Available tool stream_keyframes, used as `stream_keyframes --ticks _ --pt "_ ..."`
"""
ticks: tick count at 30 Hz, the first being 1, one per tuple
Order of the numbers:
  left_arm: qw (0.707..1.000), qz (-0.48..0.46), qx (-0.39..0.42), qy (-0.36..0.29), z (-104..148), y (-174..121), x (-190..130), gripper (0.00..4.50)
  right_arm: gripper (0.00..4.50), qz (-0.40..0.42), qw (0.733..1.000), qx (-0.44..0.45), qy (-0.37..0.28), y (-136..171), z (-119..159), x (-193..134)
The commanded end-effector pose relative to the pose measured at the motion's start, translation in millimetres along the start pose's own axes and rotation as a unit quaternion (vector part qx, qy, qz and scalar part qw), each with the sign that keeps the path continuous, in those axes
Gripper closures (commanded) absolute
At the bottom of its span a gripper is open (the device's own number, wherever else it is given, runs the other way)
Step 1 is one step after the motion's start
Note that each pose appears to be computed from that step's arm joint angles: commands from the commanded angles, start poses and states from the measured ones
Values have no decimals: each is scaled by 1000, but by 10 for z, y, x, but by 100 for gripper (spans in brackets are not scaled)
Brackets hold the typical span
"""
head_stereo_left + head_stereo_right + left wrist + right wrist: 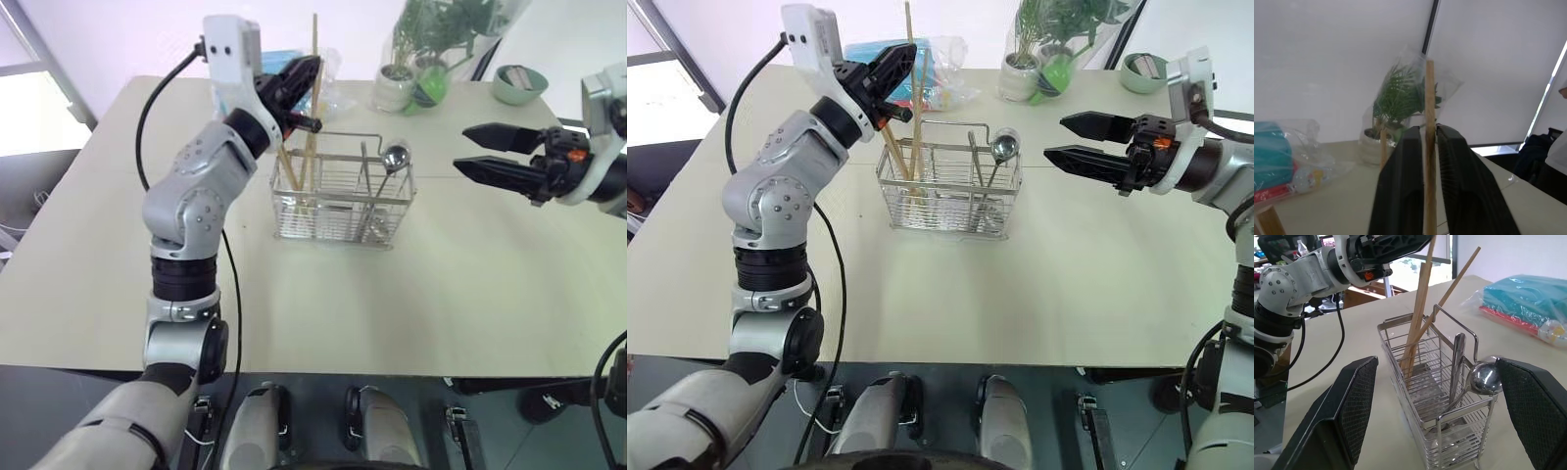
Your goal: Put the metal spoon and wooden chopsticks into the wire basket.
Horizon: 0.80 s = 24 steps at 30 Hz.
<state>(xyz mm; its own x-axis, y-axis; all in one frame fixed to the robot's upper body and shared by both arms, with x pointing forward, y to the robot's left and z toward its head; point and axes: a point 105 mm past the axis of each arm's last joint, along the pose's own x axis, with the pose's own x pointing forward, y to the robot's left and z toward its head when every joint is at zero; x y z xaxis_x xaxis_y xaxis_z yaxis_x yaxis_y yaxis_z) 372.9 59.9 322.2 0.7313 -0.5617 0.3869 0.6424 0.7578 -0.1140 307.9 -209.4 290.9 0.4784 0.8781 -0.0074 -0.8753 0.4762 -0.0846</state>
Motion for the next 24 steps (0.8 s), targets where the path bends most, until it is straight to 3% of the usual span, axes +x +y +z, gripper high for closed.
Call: stream_keyframes --ticks 1,5,9,14,19,24 --pt "999 -13 16 -29 164 -79 -25 202 55 -2 999 -30 -16 21 162 -34" --pt "999 -29 14 -27 238 -85 -62 1 55 -1 999 -31 -15 10 139 -24" --pt "997 -56 43 -19 454 -31 -186 1 55 -4 999 -32 -8 -17 96 -27" --pt "980 -125 140 71 700 168 -629 1 55 -11 999 -40 22 -96 -42 -77" --pt "933 -176 208 235 576 438 -1295 1 55 -6 996 -56 67 -167 -238 -135" --pt "903 -186 214 323 446 618 -1687 1 55 18 992 -66 103 -155 -430 -169"
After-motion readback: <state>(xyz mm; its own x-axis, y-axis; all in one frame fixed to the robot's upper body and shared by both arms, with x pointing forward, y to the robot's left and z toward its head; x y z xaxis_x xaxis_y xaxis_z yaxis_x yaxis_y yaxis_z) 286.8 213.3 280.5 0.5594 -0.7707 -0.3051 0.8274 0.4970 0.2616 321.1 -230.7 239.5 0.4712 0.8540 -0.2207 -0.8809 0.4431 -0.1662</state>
